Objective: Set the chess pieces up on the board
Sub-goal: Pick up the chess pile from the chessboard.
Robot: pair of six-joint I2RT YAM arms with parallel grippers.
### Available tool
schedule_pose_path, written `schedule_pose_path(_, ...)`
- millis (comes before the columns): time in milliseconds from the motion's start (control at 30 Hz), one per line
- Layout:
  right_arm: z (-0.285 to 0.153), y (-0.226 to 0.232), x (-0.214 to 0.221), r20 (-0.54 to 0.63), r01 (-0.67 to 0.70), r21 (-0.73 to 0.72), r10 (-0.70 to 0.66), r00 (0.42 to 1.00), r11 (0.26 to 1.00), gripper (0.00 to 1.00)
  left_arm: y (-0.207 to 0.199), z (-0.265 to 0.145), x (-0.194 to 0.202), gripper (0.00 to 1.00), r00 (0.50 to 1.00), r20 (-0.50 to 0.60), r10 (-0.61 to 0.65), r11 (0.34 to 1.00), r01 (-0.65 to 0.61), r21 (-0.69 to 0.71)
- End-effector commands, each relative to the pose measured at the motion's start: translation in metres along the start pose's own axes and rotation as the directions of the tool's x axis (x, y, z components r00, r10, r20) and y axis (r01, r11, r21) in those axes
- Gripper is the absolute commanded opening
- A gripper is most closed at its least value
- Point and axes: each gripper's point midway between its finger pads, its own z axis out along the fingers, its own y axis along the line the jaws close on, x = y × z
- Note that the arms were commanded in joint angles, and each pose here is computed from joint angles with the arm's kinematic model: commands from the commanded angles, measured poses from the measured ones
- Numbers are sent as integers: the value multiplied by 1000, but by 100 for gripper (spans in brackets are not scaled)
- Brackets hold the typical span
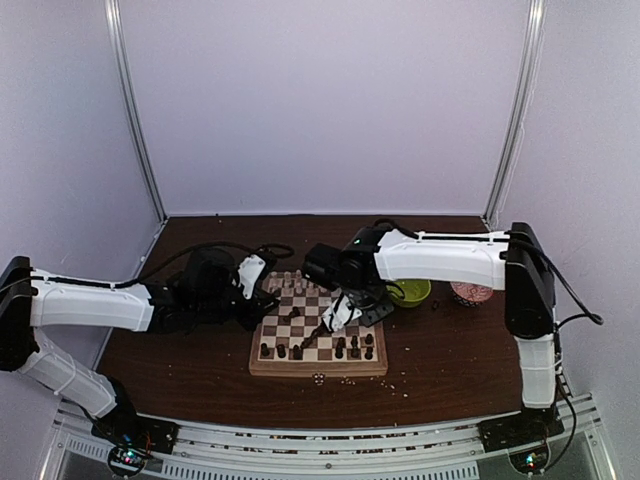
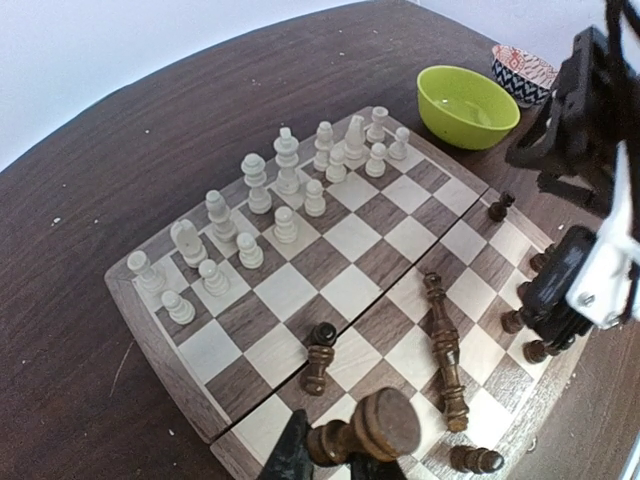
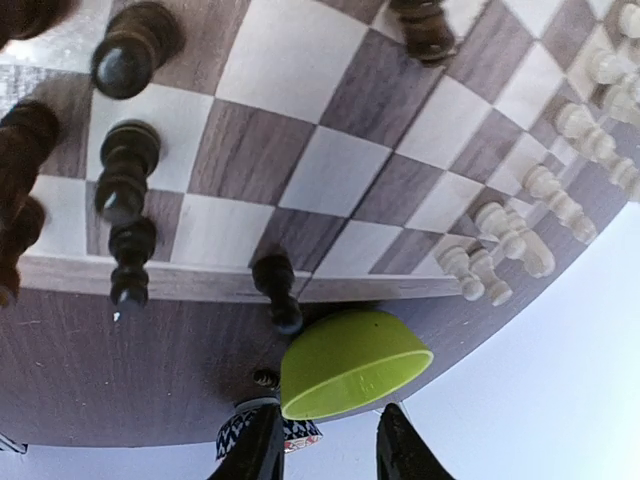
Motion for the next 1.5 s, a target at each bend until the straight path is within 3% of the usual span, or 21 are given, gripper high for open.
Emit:
schedule_pose_path(0, -44, -21, 16, 131, -109, 50, 102, 986, 993, 34, 0, -3, -20, 15, 999, 32, 24, 1000, -24, 5)
schedule_pose_path(133, -63, -27, 23, 258, -199, 4, 191, 947, 980, 33, -2, 1, -22, 15, 1000, 7, 4, 999, -4, 45)
schedule_pose_path(200, -80, -29, 23, 372, -245, -37, 241, 896, 969, 33, -7, 5, -23, 15, 1000, -12, 4, 996, -3, 85)
schedule_pose_path(433, -162, -37, 10, 747, -304, -77, 256, 614, 950, 36, -34, 32, -18, 15, 987, -161, 11, 970, 29, 241)
schedule_pose_path(567, -176, -45, -3, 816, -315, -65, 233, 529, 947, 41, -48, 42, -20, 16, 979, -203, 1, 946, 65, 317)
schedule_pose_path(667, -171, -48, -20, 822, -271, -68, 208, 531, 960, 41, -56, 48, -20, 17, 975, -221, -10, 929, 91, 359)
schedule_pose_path(867, -151, -41, -54, 788, -164, -13, 111, 606, 986, 42, -62, 49, -20, 19, 969, -246, -19, 914, 117, 389)
schedule_pose_path(1200, -124, -47, -77, 710, -147, 65, 57, 701, 987, 43, -64, 47, -17, 19, 964, -267, -17, 908, 127, 400)
schedule_pose_path(1467, -118, -40, -49, 718, -214, 2, 148, 680, 977, 42, -51, 45, -19, 22, 965, -261, -13, 940, 101, 325)
